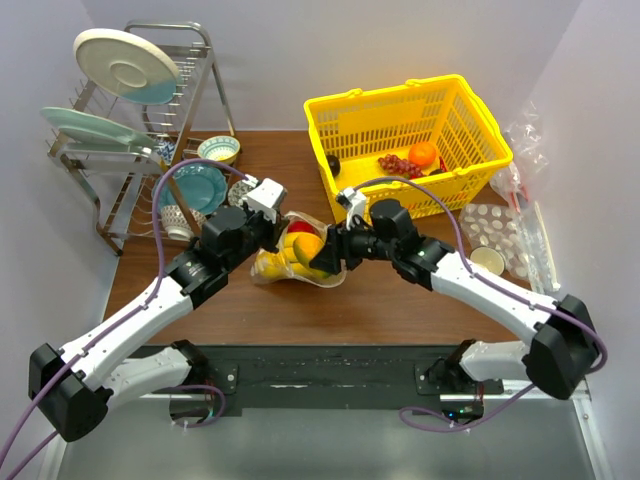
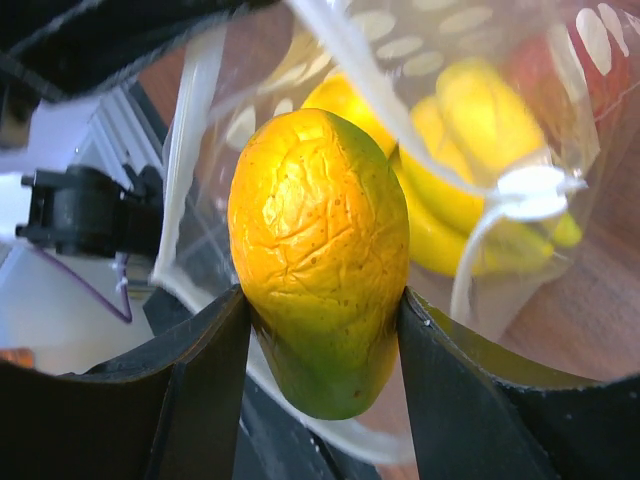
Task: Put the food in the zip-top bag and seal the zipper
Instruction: Place the fake fruit in the zipper food storage bag, then pick up the fake vegetable from the bin.
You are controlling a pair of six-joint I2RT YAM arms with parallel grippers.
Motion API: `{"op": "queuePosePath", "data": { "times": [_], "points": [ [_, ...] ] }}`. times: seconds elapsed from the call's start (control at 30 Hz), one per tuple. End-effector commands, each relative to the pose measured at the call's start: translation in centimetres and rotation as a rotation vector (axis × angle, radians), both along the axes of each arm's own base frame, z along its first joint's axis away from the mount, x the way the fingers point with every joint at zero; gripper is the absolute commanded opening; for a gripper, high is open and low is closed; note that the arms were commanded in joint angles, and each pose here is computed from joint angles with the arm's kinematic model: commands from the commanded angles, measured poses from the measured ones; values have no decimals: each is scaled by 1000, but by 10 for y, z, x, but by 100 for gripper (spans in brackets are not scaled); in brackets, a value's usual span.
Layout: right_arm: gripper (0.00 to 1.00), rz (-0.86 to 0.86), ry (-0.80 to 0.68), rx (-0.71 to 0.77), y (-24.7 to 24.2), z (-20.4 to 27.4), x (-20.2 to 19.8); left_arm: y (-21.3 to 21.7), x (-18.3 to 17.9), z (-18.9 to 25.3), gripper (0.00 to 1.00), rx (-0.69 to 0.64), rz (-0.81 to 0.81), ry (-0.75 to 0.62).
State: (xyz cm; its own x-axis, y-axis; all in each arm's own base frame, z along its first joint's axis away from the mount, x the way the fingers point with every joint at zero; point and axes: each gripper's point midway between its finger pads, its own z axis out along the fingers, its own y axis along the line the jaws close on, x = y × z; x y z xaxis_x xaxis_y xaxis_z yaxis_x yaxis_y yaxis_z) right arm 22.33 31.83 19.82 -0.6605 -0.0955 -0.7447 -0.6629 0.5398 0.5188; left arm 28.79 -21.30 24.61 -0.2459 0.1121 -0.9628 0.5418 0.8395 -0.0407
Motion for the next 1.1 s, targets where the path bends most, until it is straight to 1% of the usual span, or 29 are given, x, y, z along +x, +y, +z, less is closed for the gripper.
{"op": "queuePosePath", "data": {
  "times": [0.0,0.03,0.07,0.1,0.13,0.17,0.23,0.27,0.3,0.33,0.37,0.4,0.43,0.47,0.5,0.53,0.6,0.63,0.77,0.8,0.83,0.93,0.97,1.0,1.03,1.07],
  "points": [
    [30,-98,-54,100,24,34,35,-1,1,31,0,-39,-16,-71],
    [34,-116,-59,111,27,39,41,-2,2,30,0,-37,-16,-69],
    [38,-135,-29,110,32,33,46,-2,2,29,0,-35,-16,-66],
    [42,-147,-33,122,35,35,50,-2,2,30,0,-36,-16,-67],
    [47,-159,-32,135,39,39,54,-3,2,27,0,-32,-18,-61],
    [56,-157,-22,147,44,39,55,-3,2,27,0,-30,-18,-61],
    [64,-143,-37,181,50,53,55,-2,3,26,0,-25,-14,-59],
    [71,-133,-46,186,52,57,53,0,3,25,0,-21,-8,-58],
    [74,-129,-52,188,51,62,51,1,3,26,0,-21,-2,-61],
    [75,-127,-65,192,49,69,51,1,3,26,0,-19,0,-62],
    [78,-127,-91,179,46,73,51,2,4,27,0,-19,5,-64],
    [82,-131,-89,151,40,74,48,3,4,27,0,-19,8,-65],
    [84,-138,-112,144,36,83,49,3,4,27,0,-20,8,-66],
    [87,-153,-142,116,31,85,51,3,4,27,0,-18,11,-65],
    [91,-165,-132,82,24,82,49,2,4,26,0,-17,7,-65],
    [92,-188,-159,86,17,95,49,3,5,27,0,-18,10,-67],
    [99,-223,-198,36,3,99,51,3,5,26,0,-15,10,-65],
    [99,-242,-230,47,-4,114,50,2,5,27,0,-16,9,-66],
    [99,-345,-330,36,-34,136,54,2,5,27,0,-15,10,-65],
    [99,-380,-333,31,-41,138,55,3,5,27,0,-15,12,-67],
    [99,-463,-338,7,-55,138,61,3,5,27,0,-15,12,-67],
    [99,-543,-388,6,-75,153,67,4,5,26,0,-11,16,-64],
    [99,-563,-408,-17,-82,158,71,4,5,25,0,-11,17,-64],
    [98,-574,-393,-81,-87,150,76,5,5,27,0,-13,22,-68],
    [98,-615,-425,-80,-94,171,81,5,5,27,0,-14,21,-69],
    [98,-635,-441,-115,-100,174,87,6,4,27,0,-14,21,-69]
  ]
}}
